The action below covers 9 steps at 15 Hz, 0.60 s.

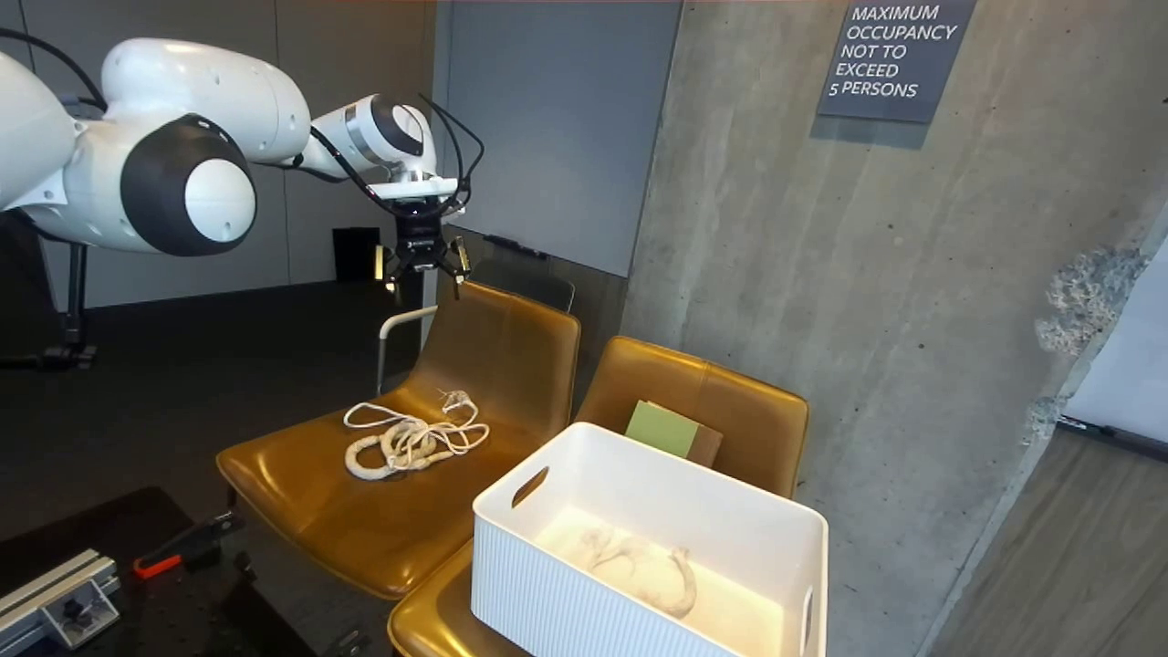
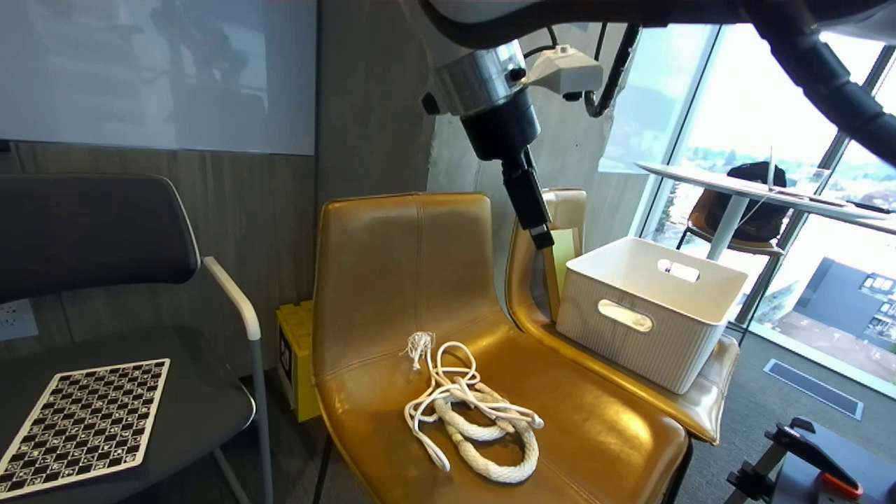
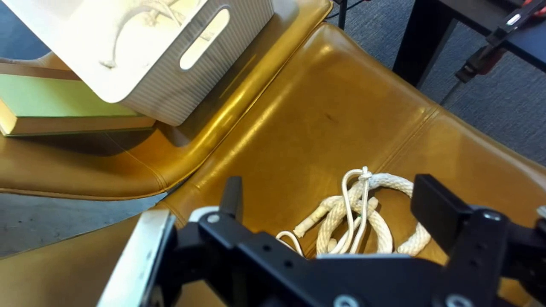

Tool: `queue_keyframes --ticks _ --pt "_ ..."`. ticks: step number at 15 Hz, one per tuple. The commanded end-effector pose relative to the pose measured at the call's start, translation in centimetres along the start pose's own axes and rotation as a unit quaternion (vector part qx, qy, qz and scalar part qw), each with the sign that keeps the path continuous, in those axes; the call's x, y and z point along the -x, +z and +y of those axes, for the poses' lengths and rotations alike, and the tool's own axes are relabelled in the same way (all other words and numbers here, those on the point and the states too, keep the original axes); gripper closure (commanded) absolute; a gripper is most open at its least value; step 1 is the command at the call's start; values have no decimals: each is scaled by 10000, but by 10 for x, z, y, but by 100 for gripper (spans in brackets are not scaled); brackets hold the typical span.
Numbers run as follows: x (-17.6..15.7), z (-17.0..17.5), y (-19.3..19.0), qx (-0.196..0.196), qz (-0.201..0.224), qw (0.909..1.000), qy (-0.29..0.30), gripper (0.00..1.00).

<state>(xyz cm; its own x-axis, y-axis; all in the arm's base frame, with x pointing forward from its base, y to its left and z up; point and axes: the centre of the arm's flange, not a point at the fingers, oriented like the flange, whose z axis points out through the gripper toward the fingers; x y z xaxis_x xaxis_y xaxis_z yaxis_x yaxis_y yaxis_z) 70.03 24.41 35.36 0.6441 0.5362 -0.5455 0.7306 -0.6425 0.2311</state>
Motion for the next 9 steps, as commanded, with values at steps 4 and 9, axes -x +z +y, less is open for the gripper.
queue_keyframes --ticks 4,9 --pt "-11 13 12 -323 424 9982 -292 0" --pt "-8 15 50 -287 1850 9818 -314 0"
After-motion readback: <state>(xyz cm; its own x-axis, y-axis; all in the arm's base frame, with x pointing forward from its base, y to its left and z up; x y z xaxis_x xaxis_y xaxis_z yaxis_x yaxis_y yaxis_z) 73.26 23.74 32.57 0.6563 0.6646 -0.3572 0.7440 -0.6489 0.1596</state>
